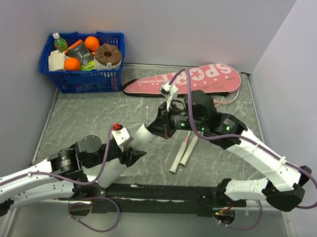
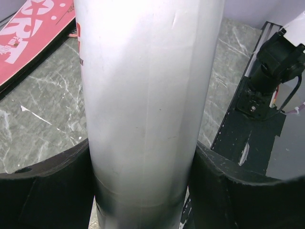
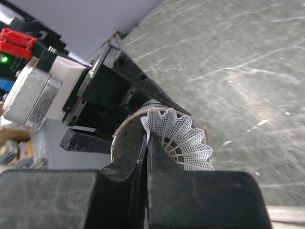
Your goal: Pack up the badminton gear
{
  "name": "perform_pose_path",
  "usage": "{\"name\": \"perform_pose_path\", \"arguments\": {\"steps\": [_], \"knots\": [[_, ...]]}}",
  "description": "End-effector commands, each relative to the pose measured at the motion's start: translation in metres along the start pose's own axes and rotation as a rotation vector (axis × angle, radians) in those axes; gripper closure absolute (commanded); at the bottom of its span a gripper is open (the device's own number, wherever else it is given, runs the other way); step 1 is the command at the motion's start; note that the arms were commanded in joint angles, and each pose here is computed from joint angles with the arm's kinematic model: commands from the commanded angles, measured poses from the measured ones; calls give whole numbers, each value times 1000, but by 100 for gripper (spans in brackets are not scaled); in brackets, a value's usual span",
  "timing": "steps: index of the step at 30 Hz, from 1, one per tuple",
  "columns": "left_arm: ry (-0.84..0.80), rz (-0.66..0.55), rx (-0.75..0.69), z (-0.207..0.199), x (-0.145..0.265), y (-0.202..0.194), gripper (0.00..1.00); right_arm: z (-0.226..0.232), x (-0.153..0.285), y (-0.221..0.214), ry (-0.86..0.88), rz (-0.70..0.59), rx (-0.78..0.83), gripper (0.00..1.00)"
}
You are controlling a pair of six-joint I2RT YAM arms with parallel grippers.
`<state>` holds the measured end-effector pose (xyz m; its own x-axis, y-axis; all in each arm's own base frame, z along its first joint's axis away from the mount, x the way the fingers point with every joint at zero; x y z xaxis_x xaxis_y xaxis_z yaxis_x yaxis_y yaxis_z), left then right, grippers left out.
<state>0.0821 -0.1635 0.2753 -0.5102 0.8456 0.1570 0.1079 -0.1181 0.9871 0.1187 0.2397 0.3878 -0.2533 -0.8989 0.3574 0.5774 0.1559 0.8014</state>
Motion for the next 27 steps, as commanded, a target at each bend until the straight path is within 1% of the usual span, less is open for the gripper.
{"name": "perform_pose_path", "arguments": {"steps": [1,5,6,9,10,11,13,14,15,17,27], "knots": [[31,-140,7,3,6,22,99,12,1,-14,123,67,-26,100],[18,-158,1,2,9,23,99,14,-8,-27,153,138,-42,100],[18,-158,0,2,9,23,99,15,-13,-30,174,167,-47,93],[9,-160,-2,2,10,23,99,16,-25,-37,177,236,-46,77],[9,-161,-2,2,10,24,99,16,-27,-38,165,249,-44,75],[8,-159,-3,2,10,23,99,16,-27,-37,152,251,-45,68],[8,-161,-4,2,10,24,99,16,-22,-33,122,213,-32,62],[6,-161,-4,2,10,23,99,17,-19,-28,110,188,-23,54],[7,-158,-7,2,10,23,99,20,-11,-25,110,162,-14,52],[2,-153,-8,1,9,23,99,24,-2,-16,89,111,8,48],[3,-133,-18,1,6,20,99,36,43,9,17,-25,65,46]]}}
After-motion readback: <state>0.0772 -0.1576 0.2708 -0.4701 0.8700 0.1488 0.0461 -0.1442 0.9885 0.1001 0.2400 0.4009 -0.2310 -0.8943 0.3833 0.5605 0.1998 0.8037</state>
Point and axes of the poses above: each gripper's point midway between its finger pads, its own x axis back along the fingers, its own z axis along the line the jaws close on, y = z × x, the point moved 10 cm from there along x, back along the fingers, and after that the axes turned 1 degree about -x, right-handed, at the moved point
